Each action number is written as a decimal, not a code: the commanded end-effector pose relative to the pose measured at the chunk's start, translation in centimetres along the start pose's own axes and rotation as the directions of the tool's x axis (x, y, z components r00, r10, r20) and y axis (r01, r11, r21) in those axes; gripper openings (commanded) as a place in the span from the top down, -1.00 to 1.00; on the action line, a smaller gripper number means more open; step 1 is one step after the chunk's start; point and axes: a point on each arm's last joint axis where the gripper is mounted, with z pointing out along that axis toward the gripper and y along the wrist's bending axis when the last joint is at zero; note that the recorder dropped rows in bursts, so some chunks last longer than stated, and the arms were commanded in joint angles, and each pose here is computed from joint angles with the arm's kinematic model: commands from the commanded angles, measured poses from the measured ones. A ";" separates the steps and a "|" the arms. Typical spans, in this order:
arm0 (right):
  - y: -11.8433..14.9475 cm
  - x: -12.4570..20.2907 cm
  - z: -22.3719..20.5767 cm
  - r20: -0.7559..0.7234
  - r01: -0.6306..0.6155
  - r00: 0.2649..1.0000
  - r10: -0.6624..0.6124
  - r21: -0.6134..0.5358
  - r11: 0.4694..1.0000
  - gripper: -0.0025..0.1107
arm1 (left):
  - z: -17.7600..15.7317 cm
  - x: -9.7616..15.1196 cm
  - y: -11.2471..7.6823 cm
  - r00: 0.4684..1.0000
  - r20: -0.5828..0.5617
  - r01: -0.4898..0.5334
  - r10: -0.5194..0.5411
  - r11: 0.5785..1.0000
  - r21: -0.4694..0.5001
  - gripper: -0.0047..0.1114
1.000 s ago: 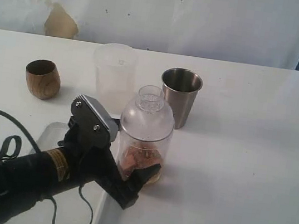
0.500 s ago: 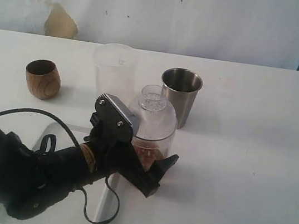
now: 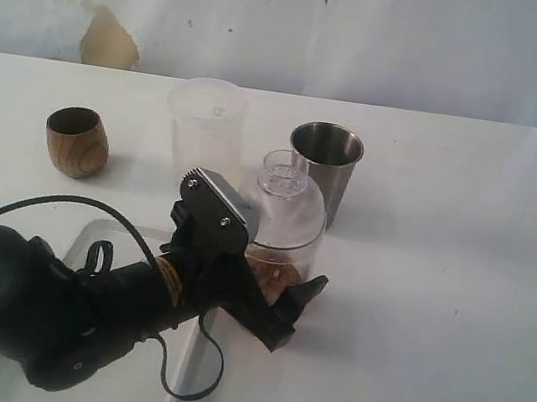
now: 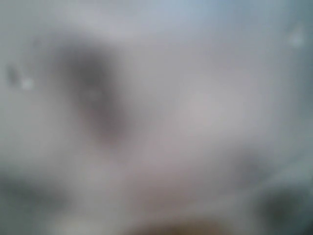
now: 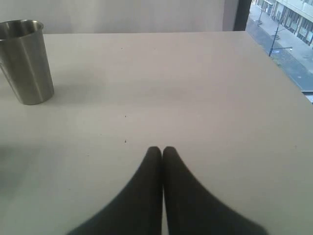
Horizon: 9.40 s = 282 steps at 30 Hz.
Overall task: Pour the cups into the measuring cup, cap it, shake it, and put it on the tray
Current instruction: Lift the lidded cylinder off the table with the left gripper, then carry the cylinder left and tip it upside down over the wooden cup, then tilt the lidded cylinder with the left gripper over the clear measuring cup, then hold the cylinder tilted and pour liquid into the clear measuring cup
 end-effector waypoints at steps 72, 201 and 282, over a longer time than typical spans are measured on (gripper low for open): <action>0.0 0.0 0.0 0.007 -0.019 1.000 0.019 0.003 1.000 0.96 | -9.7 -18.3 13.2 0.960 0.270 0.085 0.069 0.850 -0.520 0.92; 0.0 0.0 0.0 0.007 -0.034 0.999 0.034 0.003 0.999 0.96 | 0.2 -12.6 27.1 -0.180 -0.673 -0.950 0.718 -0.303 -0.069 0.92; 0.0 0.0 0.0 0.007 -0.034 0.999 0.034 0.003 0.999 0.96 | 1.3 -15.0 24.4 -0.434 -0.585 -0.790 0.685 -0.601 -0.119 0.92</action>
